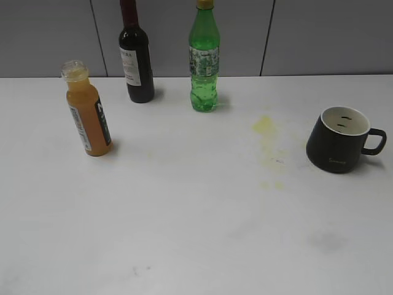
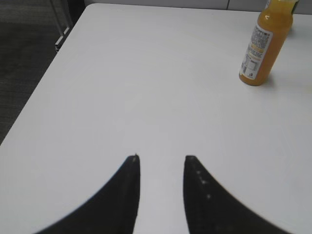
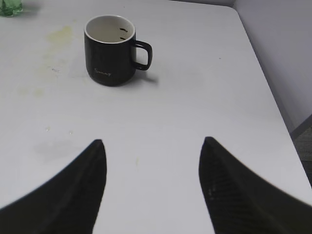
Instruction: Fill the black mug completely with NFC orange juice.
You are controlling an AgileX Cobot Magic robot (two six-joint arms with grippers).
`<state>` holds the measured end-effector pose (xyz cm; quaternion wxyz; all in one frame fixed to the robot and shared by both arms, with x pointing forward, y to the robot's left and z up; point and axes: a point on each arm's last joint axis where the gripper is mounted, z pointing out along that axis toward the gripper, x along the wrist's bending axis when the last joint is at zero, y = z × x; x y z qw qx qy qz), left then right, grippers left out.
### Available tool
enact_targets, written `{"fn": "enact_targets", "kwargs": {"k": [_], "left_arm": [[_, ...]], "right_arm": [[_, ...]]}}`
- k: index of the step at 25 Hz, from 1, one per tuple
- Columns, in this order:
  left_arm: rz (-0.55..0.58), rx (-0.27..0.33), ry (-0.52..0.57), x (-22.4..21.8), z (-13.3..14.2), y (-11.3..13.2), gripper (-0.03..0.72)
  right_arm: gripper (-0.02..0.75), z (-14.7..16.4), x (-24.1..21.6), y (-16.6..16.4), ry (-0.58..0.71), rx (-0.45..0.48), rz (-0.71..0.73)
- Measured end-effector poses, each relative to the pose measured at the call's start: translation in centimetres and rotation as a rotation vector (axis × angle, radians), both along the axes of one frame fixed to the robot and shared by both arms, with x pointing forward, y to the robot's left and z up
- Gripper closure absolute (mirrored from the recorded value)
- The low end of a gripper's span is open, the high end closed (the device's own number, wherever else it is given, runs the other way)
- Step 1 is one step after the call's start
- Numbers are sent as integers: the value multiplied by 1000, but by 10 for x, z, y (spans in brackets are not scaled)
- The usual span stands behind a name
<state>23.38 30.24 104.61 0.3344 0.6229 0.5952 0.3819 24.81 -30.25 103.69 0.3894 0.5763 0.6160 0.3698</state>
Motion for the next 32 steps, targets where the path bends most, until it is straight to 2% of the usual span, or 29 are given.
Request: {"fn": "enact_targets", "kwargs": {"k": [21,23,26,27,30,32], "left_arm": [[0,0,0,0,0,0,446],[0,0,0,0,0,0,446],[0,0,0,0,0,0,446],[0,0,0,0,0,0,446],[0,0,0,0,0,0,446],[0,0,0,0,0,0,446]], "right_arm": [[277,1,0,0,-5,1,1],[244,7,0,0,-48,4,3],[119,20,3,1,-166,31,7],[99,23,5,2,-198,38,9],[81,35,16,3,-308,44,16],[78,37,27,4,-336,39,19]]}}
